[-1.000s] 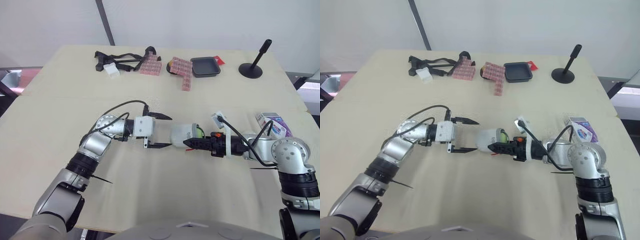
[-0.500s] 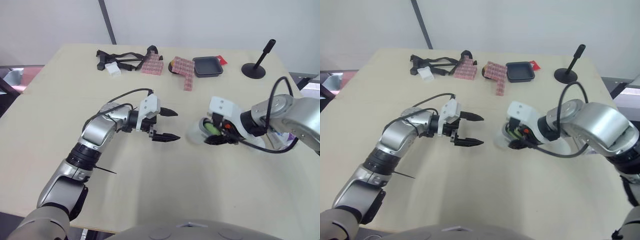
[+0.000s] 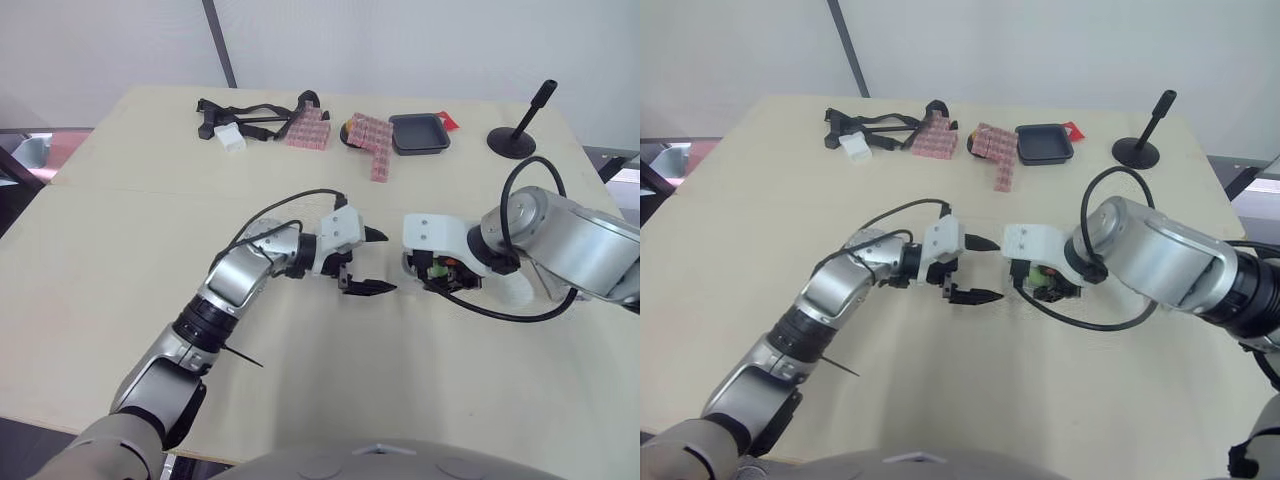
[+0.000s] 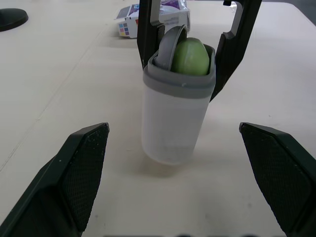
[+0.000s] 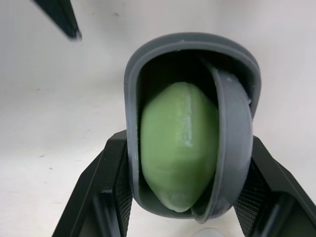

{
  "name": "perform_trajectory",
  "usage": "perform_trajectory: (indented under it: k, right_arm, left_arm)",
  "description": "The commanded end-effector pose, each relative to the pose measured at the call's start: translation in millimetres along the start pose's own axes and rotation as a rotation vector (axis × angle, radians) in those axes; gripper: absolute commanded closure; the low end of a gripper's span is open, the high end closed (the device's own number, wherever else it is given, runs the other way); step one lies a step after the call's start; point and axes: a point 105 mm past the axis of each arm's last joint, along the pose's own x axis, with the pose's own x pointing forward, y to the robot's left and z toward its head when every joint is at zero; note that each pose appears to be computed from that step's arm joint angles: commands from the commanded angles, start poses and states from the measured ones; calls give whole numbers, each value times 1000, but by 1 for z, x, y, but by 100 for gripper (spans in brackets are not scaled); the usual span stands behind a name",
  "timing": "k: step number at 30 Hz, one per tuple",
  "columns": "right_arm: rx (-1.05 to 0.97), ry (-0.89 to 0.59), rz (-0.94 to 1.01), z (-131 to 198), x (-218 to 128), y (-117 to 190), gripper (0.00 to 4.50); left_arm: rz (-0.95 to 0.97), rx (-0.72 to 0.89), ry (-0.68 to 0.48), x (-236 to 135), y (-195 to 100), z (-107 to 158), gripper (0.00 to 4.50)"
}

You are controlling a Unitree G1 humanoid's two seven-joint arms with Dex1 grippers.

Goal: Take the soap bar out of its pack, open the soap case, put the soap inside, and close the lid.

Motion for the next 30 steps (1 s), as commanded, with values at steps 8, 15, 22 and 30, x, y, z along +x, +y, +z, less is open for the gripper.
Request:
perform_trajectory:
  k: [8,15,22,30]
  right_arm:
    - [-95,-50,-16,17,-5,-5,242]
    - [-104,-54,-8,18,-2,-2,242]
    - [-102,-49,-8,17,-2,-2,242]
    - [-103,-51,-5,18,-1,-1,242]
  left_arm:
    - [-18,58,-14,10,3,4,0]
    - [-17,94,-11,13,4,3,0]
    - [-18,107,-11,13,4,3,0]
    - [-25,99,-19,16,3,3,0]
